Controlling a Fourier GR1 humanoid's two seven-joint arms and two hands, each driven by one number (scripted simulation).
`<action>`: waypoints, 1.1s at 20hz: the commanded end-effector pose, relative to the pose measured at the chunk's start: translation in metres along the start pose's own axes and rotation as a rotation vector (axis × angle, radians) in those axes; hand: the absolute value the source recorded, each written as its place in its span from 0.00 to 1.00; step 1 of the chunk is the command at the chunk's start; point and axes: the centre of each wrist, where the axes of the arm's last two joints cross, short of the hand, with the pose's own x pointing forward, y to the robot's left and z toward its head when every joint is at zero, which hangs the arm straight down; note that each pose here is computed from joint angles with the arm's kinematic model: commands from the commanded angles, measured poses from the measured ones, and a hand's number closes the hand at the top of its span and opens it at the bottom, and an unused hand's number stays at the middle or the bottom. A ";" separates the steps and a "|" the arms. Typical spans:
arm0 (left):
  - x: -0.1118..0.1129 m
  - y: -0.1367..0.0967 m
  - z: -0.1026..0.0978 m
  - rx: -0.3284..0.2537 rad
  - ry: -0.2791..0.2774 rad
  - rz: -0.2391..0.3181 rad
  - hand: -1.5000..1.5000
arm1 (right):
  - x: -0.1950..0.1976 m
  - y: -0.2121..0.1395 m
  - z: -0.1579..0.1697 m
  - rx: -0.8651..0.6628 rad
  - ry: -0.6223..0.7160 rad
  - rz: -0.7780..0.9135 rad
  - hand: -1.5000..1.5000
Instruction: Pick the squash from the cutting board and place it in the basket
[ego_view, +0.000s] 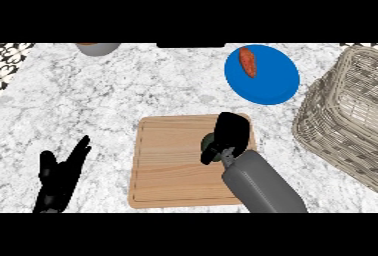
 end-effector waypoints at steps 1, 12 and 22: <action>-0.021 -0.001 0.004 -0.011 0.105 0.002 0.50 | 0.009 -0.017 -0.002 -0.065 0.188 -0.071 1.00; -0.017 0.006 0.003 0.022 0.103 0.017 0.50 | 0.008 -0.136 0.047 -0.645 -0.003 -0.782 1.00; -0.029 -0.022 0.006 0.008 0.105 0.036 0.50 | -0.047 -0.229 0.073 -0.867 0.217 -0.821 1.00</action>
